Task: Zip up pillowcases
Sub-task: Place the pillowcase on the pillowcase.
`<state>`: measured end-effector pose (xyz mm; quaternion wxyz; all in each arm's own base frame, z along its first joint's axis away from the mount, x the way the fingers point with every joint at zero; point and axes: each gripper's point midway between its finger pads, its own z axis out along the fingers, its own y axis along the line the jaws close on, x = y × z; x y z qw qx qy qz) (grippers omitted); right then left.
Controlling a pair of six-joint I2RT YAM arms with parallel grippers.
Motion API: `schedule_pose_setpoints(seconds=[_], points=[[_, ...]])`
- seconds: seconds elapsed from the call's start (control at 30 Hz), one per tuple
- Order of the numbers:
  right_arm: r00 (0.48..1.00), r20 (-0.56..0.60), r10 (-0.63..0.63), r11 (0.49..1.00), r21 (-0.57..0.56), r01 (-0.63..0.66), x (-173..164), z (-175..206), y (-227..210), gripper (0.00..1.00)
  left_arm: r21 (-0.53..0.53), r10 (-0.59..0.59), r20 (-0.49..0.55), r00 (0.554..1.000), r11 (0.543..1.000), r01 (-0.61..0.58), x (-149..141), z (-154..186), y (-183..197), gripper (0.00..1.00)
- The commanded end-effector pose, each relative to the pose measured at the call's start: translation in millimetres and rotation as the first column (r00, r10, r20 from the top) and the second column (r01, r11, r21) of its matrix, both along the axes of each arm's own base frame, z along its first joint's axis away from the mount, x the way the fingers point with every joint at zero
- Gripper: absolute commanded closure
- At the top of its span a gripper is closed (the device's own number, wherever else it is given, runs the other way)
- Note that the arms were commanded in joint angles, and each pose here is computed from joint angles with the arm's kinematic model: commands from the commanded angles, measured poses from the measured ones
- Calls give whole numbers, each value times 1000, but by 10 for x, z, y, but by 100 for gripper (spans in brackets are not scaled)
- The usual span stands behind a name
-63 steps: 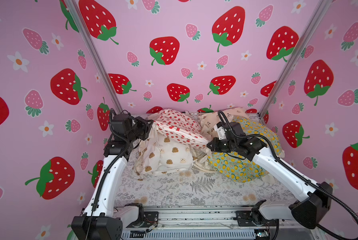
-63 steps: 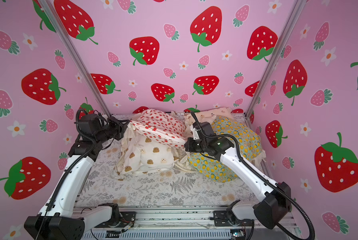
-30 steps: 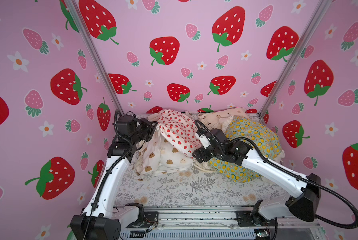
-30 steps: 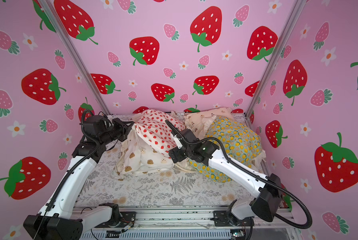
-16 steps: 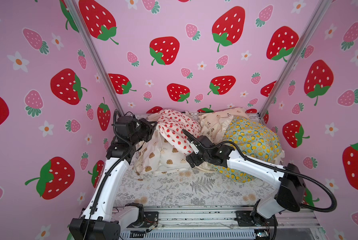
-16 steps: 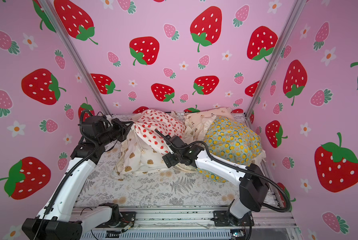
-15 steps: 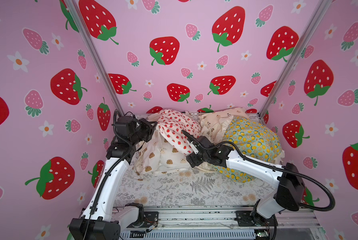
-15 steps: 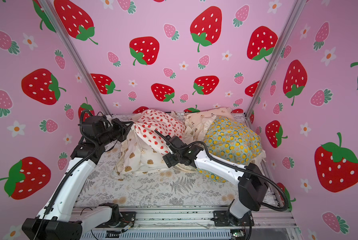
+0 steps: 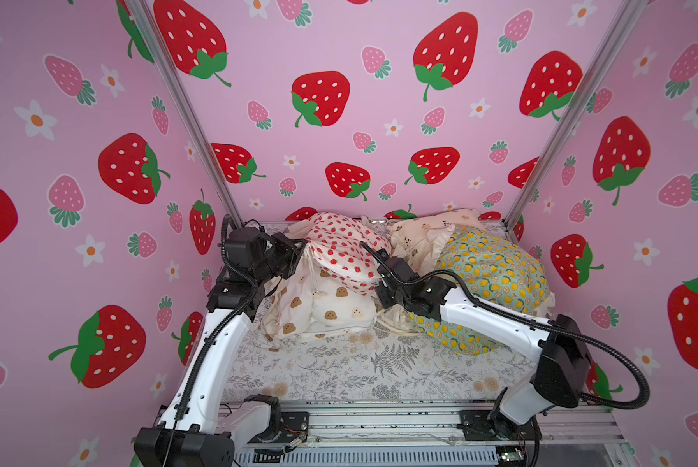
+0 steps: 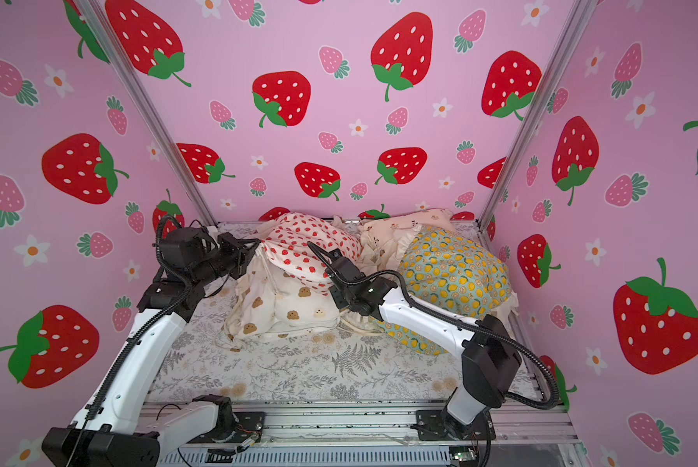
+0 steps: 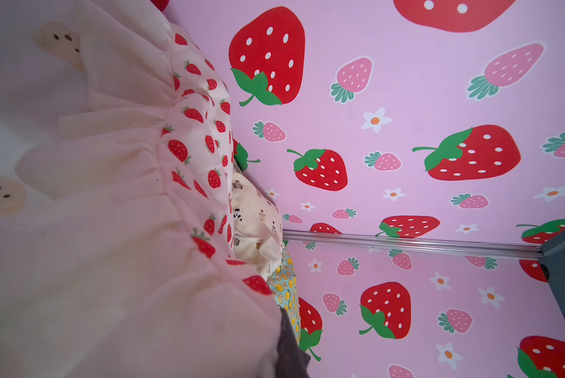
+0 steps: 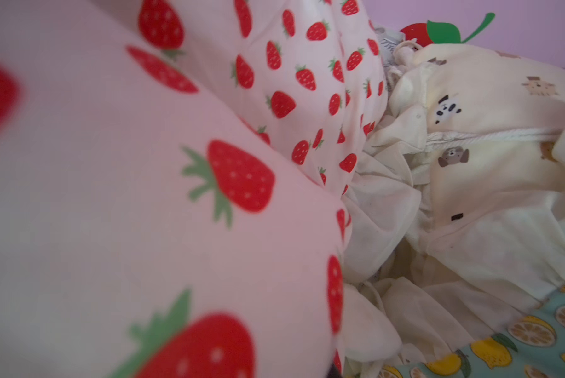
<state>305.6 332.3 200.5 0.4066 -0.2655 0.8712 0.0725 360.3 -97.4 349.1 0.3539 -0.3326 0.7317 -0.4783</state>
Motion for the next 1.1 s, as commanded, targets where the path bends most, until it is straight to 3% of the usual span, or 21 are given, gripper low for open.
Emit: schedule_pose_setpoints(seconds=[0.0, 0.27, 0.47, 0.63, 0.8, 0.93, 1.07], points=[[987, 126, -99, 991, 105, 86, 245, 528, -112, 93, 8, -79, 75, 994, 997, 78, -52, 209, -153, 100], [939, 273, -209, 953, 270, 134, 540, 1468, -505, 98, 48, -223, 142, 964, 975, 219, -22, 398, -627, 100], [814, 493, -307, 943, 272, 191, 648, 2450, -1132, 98, 117, -365, 217, 905, 930, 347, 89, 501, -1300, 100], [722, 604, -338, 941, 213, 262, 492, 2866, -1589, 97, 184, -476, 231, 848, 878, 443, 165, 103, -2040, 100], [725, 577, -376, 916, 112, 386, 422, 2414, -1965, 95, 199, -540, 148, 829, 837, 510, 224, -553, -2602, 100], [773, 407, -488, 863, 91, 497, 472, 1572, -2315, 90, 223, -601, 41, 798, 784, 579, 102, -965, -2940, 100], [794, 259, -550, 828, 45, 559, 463, 914, -2478, 87, 224, -616, -11, 788, 766, 602, -28, -1179, -2951, 100]])
